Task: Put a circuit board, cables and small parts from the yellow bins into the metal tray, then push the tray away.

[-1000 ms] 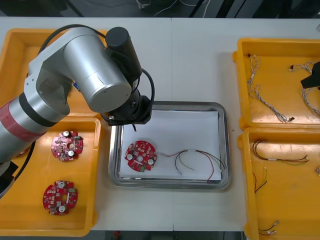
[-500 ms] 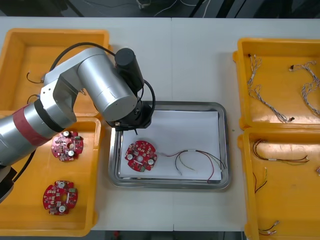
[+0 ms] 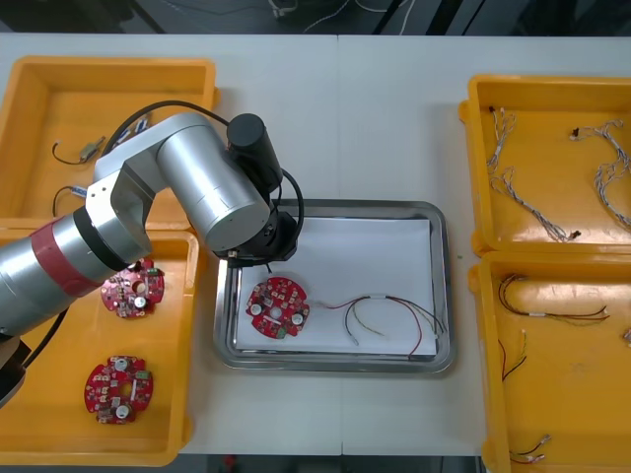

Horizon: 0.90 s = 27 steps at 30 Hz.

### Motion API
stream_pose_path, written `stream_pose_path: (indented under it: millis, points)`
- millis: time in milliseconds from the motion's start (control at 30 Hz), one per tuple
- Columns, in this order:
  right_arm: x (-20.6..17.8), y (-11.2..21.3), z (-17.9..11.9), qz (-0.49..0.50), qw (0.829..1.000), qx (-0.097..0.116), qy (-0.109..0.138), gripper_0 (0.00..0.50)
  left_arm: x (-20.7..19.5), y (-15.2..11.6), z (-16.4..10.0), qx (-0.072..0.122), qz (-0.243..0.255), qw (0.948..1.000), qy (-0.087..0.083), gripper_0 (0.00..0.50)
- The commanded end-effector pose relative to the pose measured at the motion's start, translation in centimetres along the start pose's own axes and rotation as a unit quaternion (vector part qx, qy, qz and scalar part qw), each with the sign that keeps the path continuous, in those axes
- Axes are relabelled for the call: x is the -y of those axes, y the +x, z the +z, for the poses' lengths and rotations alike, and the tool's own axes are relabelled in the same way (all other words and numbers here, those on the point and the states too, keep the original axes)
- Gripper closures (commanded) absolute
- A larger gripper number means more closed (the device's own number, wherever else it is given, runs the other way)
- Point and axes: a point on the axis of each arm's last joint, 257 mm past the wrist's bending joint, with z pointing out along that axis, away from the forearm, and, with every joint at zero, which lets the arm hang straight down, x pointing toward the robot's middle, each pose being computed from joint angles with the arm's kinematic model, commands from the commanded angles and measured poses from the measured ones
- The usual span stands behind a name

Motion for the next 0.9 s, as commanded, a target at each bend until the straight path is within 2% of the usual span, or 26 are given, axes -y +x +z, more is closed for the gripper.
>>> stream_pose_path:
  millis: [33,100,233,533,733,900]
  points:
    - [1.5,-2.7,-1.7,-0.025,0.999,0.035,0.024,0.0,0.7,0.7,0.5,0.002,0.004,1.0,0.005,0.077]
    - [1.6,-2.9,-1.3,-0.023,0.999,0.036,0.02,0.0,0.8,0.6,0.6,0.005,0.002,1.0,0.008,0.0]
    - [1.9,-3.6,-0.8,-0.021,0.999,0.039,0.012,0.0,1.1,0.4,0.7,0.01,-0.001,0.9998,0.016,0.0]
    - [2.9,-5.2,0.0,-0.067,0.996,0.053,0.007,0.0,1.1,0.1,0.4,0.015,0.0,0.9998,0.016,0.0]
    - [4.1,-6.2,1.1,-0.116,0.991,0.062,0.019,0.0,0.8,-0.9,-1.5,0.023,-0.005,0.9994,0.024,0.0]
    - [4.2,-6.9,1.9,-0.128,0.99,0.062,0.023,0.0,-0.2,-1.8,-4.1,0.019,-0.009,0.9997,0.014,0.0]
